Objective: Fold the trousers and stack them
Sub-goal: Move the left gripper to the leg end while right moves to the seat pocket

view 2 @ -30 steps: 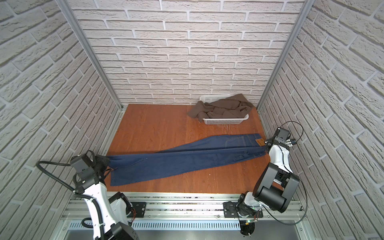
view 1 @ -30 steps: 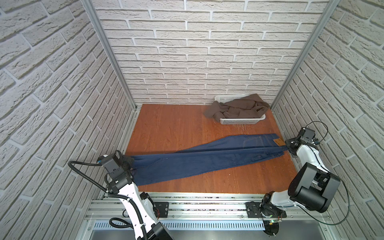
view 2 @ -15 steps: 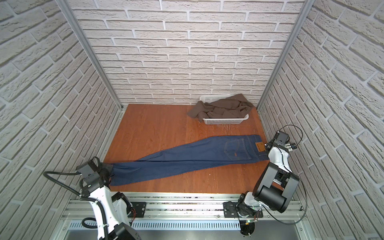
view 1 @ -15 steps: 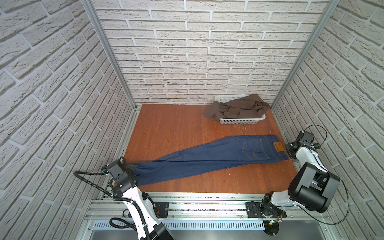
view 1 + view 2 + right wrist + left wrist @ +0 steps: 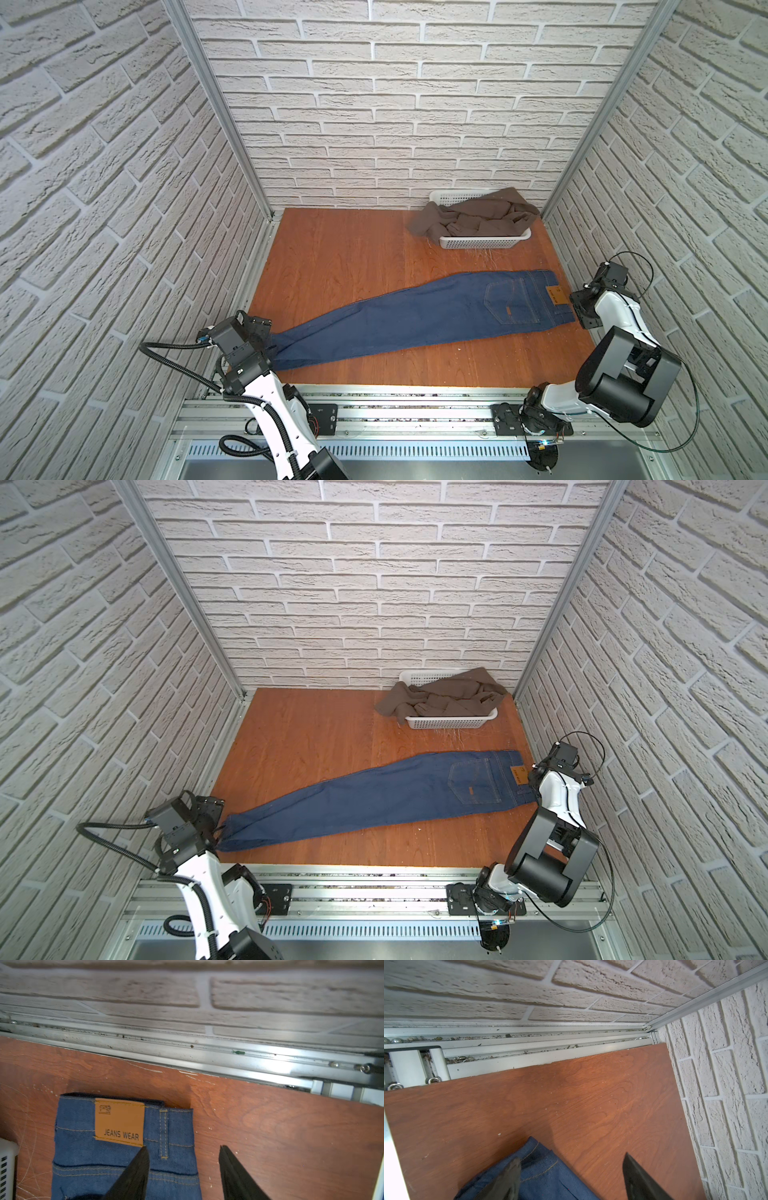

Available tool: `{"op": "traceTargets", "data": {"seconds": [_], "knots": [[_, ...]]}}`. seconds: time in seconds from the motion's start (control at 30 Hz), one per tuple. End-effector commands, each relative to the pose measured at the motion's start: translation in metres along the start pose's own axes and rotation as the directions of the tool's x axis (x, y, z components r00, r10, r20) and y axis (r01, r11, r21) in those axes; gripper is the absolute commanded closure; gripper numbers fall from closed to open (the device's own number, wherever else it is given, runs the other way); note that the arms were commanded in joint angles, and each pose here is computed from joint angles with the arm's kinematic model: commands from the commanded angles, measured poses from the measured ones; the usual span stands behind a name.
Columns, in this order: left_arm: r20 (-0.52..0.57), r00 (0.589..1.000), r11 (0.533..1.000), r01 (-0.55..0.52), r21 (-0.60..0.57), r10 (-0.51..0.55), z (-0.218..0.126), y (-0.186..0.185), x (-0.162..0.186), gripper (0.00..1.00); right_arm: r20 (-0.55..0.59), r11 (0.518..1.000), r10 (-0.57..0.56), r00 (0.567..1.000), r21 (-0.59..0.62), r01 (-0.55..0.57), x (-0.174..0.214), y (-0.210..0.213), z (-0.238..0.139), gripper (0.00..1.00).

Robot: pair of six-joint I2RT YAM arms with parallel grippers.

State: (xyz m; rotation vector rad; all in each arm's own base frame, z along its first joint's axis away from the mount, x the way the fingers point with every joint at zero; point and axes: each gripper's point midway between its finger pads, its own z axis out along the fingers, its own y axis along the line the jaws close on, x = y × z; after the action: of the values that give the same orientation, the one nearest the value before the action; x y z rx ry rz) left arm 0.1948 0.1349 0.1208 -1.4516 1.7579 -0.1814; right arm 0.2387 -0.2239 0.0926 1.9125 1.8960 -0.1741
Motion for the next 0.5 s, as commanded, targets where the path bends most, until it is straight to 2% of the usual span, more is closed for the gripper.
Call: {"op": "traceTargets", "data": {"seconds": [0.0,0.1,0.17,0.27,0.33,0.4,0.47], "knots": [[0.014,1.0,1.0,-0.01,0.027,0.01,-0.003,-0.01,-0.009,0.21,-0.053,1.0,0.025,0.998,0.011,-0.025,0.013,-0.006,0.008,0.45],[-0.009,1.0,0.999,-0.026,0.04,0.026,-0.002,-0.016,-0.009,0.19,-0.159,0.998,0.02,0.987,-0.063,-0.03,0.033,0.011,0.019,0.5],[-0.033,0.998,0.997,-0.044,0.056,0.046,0.0,-0.022,-0.007,0.18,-0.216,0.993,-0.023,0.976,-0.121,-0.004,0.049,0.027,0.018,0.53],[-0.093,0.991,0.992,-0.083,0.094,0.092,0.004,-0.037,0.001,0.18,-0.211,0.965,-0.218,0.953,-0.191,0.179,0.077,0.055,-0.002,0.53],[-0.16,0.977,0.986,-0.122,0.11,0.139,0.012,-0.048,0.014,0.19,-0.176,0.921,-0.355,0.918,-0.233,0.311,0.096,0.073,-0.019,0.53],[-0.225,0.953,0.976,-0.176,0.125,0.2,0.018,-0.06,0.031,0.2,-0.135,0.853,-0.492,0.86,-0.272,0.446,0.121,0.091,-0.04,0.53],[-0.292,0.923,0.966,-0.221,0.136,0.253,0.023,-0.069,0.05,0.21,-0.119,0.796,-0.579,0.807,-0.297,0.527,0.144,0.1,-0.053,0.54]]}}
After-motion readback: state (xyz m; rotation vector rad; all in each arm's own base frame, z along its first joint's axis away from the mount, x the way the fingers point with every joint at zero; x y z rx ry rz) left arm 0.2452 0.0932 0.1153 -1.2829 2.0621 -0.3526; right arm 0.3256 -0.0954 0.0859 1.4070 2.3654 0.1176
